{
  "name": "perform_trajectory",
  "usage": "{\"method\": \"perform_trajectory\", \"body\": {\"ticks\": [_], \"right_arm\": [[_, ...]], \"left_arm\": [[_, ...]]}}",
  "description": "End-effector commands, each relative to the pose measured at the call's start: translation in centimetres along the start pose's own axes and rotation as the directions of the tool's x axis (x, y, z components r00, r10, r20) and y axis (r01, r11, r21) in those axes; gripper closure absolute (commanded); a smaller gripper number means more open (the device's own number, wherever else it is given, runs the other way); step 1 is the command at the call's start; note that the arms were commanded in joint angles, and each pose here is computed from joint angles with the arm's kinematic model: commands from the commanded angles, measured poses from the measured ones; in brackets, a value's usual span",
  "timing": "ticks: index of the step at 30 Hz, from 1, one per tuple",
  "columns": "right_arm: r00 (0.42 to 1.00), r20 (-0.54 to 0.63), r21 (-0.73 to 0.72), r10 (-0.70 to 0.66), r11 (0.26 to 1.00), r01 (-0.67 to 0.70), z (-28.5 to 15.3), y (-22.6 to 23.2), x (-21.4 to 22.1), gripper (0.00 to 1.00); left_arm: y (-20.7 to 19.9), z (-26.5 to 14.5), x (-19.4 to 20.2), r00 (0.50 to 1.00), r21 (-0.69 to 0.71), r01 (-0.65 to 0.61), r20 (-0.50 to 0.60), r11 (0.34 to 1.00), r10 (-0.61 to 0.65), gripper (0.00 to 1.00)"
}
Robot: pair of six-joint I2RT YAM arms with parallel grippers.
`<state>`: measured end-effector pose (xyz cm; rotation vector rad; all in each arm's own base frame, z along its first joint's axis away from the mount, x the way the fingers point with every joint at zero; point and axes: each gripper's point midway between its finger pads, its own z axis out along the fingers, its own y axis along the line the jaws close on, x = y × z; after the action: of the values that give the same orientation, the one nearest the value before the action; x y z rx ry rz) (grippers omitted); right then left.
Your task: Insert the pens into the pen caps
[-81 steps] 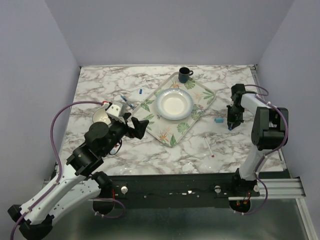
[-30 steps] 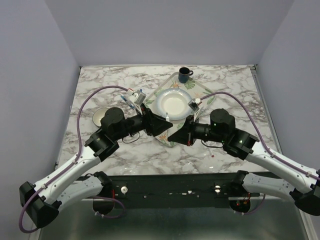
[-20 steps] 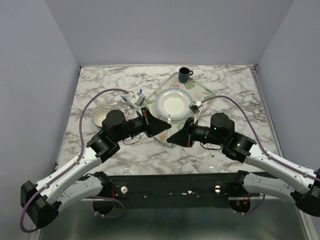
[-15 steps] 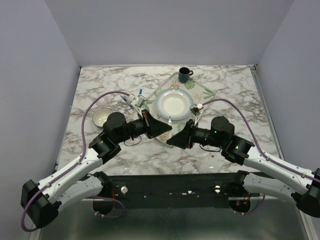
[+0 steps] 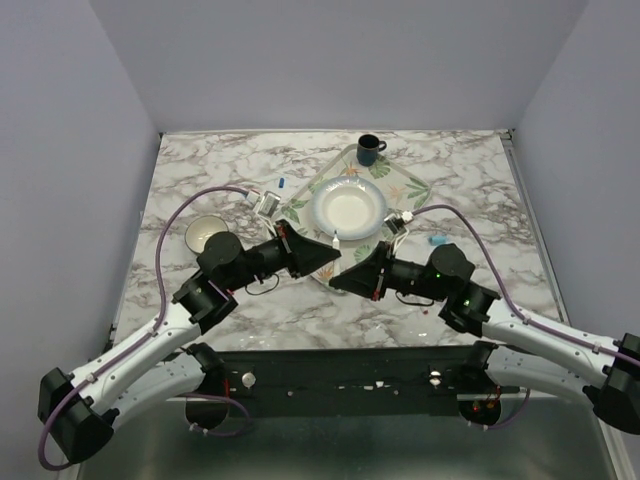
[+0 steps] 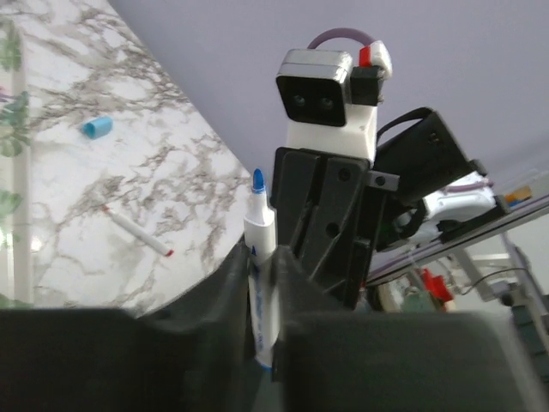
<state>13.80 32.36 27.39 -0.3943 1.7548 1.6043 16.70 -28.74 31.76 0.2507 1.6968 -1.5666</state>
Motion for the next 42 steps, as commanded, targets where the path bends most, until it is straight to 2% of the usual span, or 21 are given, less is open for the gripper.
{"method": "perform_trajectory", "body": {"ticks": [1,2,5,7,8,9,11,12,13,14,16,20,24,28,32,38,42], "right_arm": [[0.995,0.101,-0.005,-0.010,1.000,0.010,-0.9,0.9,-1.9,0.99],[0.994,0.112,0.021,-0.014,1.000,0.012,-1.2,0.8,-2.2,0.99],[0.990,0.132,0.123,-0.051,0.992,0.035,-2.3,-0.3,-2.8,0.99],[0.988,0.141,0.191,-0.062,0.981,0.034,-3.2,-1.2,-3.0,0.99],[0.987,0.145,0.205,-0.068,0.978,0.037,-3.5,-1.2,-3.3,0.99],[0.989,0.129,0.235,-0.069,0.971,0.037,-3.8,-1.7,-2.9,0.99],[0.986,0.148,0.251,-0.076,0.967,0.036,-4.6,-1.7,-3.2,0.99],[0.987,0.141,0.262,-0.076,0.964,0.037,-4.9,-1.9,-2.9,0.99],[0.987,0.143,0.260,-0.078,0.965,0.039,-5.0,-1.8,-2.9,0.99],[0.983,0.161,0.247,-0.088,0.968,0.046,-5.4,-1.2,-3.4,0.99],[0.987,0.134,0.271,-0.089,0.961,0.050,-6.1,-1.6,-2.7,0.99],[0.988,0.114,0.280,-0.107,0.957,0.071,-7.3,-1.4,-2.2,0.99],[0.990,0.079,0.299,-0.116,0.950,0.087,-8.6,-1.3,-1.6,0.99],[0.988,0.082,0.270,-0.132,0.957,0.105,-9.6,-0.5,-1.4,0.99],[0.988,0.066,0.282,-0.141,0.952,0.118,-10.0,-0.6,-1.2,0.99],[0.987,0.054,0.285,-0.148,0.950,0.127,-10.0,-1.0,-0.8,0.99],[0.988,0.038,0.293,-0.150,0.947,0.132,-9.5,-1.6,-0.5,0.99]], "left_arm": [[1.3,-0.9,-1.3,0.996,-0.119,-0.072,0.044,0.990,0.078,0.46],[0.9,-1.1,-1.9,0.994,-0.128,-0.091,0.055,0.988,0.099,0.30],[1.5,-1.7,-2.7,0.986,-0.209,-0.151,0.041,0.966,0.163,0.13],[3.0,-2.4,-3.0,0.973,-0.303,-0.220,-0.005,0.927,0.229,0.11],[2.5,-2.3,-4.3,0.965,-0.327,-0.250,-0.005,0.911,0.263,0.11],[3.7,-2.8,-4.0,0.960,-0.387,-0.276,-0.060,0.880,0.275,0.11],[5.0,-2.9,-6.8,0.922,-0.510,-0.370,-0.103,0.777,0.372,0.14],[6.6,-3.8,-6.7,0.915,-0.577,-0.395,-0.177,0.715,0.362,0.15],[8.3,-4.6,-8.5,0.906,-0.669,-0.400,-0.187,0.627,0.379,0.16],[9.3,-3.9,-9.9,0.889,-0.695,-0.437,-0.236,0.571,0.393,0.19],[11.3,-4.2,-11.0,0.886,-0.735,-0.446,-0.284,0.510,0.367,0.23],[16.5,-2.5,-14.0,0.906,-0.748,-0.420,-0.308,0.514,0.292,0.25],[23.2,-1.5,-16.5,0.901,-0.811,-0.428,-0.349,0.400,0.256,0.30],[29.7,0.3,-16.4,0.878,-0.789,-0.476,-0.449,0.388,0.165,0.35],[36.9,2.0,-16.2,0.860,-0.798,-0.497,-0.505,0.341,0.072,0.48],[42.6,2.6,-16.1,0.855,-0.809,-0.502,-0.517,0.305,0.037,0.49],[44.5,3.2,-15.6,0.867,-0.816,-0.474,-0.498,0.331,0.015,0.50]]}}
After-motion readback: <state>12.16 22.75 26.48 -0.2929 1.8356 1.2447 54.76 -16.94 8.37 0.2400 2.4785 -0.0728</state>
